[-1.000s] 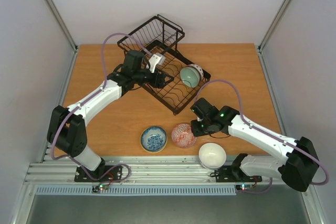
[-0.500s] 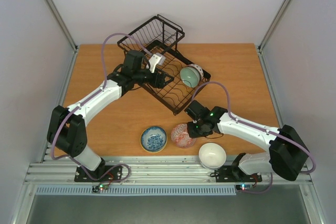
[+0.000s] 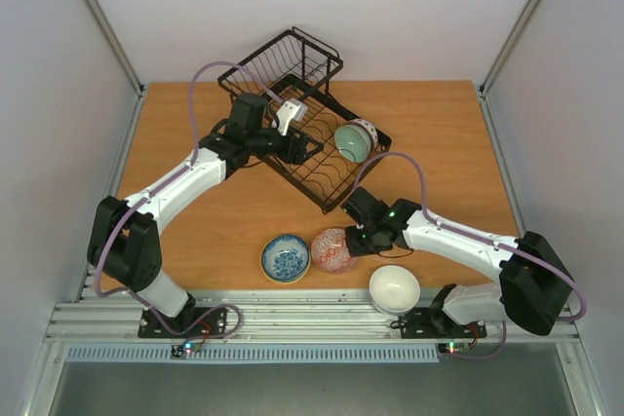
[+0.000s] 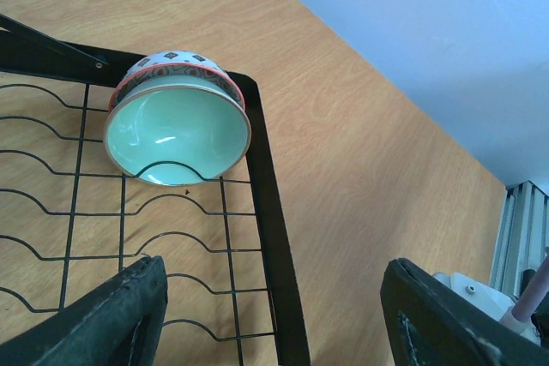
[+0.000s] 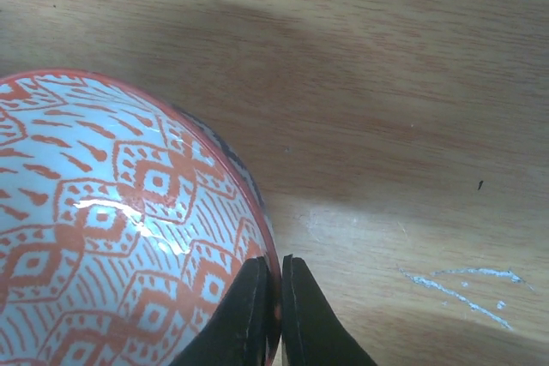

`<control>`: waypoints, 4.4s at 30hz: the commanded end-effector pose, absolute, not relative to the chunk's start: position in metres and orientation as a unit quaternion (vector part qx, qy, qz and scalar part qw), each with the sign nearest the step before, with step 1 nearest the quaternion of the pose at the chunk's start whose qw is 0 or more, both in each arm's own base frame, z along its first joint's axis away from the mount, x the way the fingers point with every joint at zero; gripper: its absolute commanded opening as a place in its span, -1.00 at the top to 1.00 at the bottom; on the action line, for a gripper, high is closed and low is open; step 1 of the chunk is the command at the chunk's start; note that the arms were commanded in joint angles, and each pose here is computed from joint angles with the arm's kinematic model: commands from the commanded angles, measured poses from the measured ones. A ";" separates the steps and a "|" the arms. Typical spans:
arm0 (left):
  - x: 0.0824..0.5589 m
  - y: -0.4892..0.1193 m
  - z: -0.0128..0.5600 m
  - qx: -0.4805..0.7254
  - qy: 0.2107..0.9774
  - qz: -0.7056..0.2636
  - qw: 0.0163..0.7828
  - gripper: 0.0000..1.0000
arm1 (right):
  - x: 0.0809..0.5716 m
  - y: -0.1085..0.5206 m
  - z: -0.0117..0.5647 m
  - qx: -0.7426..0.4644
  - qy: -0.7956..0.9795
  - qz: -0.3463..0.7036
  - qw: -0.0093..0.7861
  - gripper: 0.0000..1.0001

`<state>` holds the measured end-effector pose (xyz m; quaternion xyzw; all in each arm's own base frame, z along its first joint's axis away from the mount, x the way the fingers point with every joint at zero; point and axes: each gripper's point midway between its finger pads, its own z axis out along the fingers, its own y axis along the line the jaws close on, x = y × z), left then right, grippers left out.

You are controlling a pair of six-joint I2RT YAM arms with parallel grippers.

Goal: Load the bowls into the dish rack

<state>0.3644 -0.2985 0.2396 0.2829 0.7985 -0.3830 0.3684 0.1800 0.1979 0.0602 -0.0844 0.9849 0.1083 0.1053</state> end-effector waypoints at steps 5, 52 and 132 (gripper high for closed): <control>0.354 -0.309 0.244 0.306 0.781 -0.417 0.349 -0.39 | 0.202 0.167 0.111 -0.095 0.976 0.030 0.194 0.97; 0.293 -0.356 0.219 0.444 0.748 -0.432 0.239 0.99 | 0.293 0.185 0.261 -0.061 0.902 0.186 0.384 -0.07; 0.286 -0.343 0.247 0.441 0.707 -0.491 0.256 0.99 | 0.229 0.222 0.248 -0.048 0.861 0.418 0.287 -0.64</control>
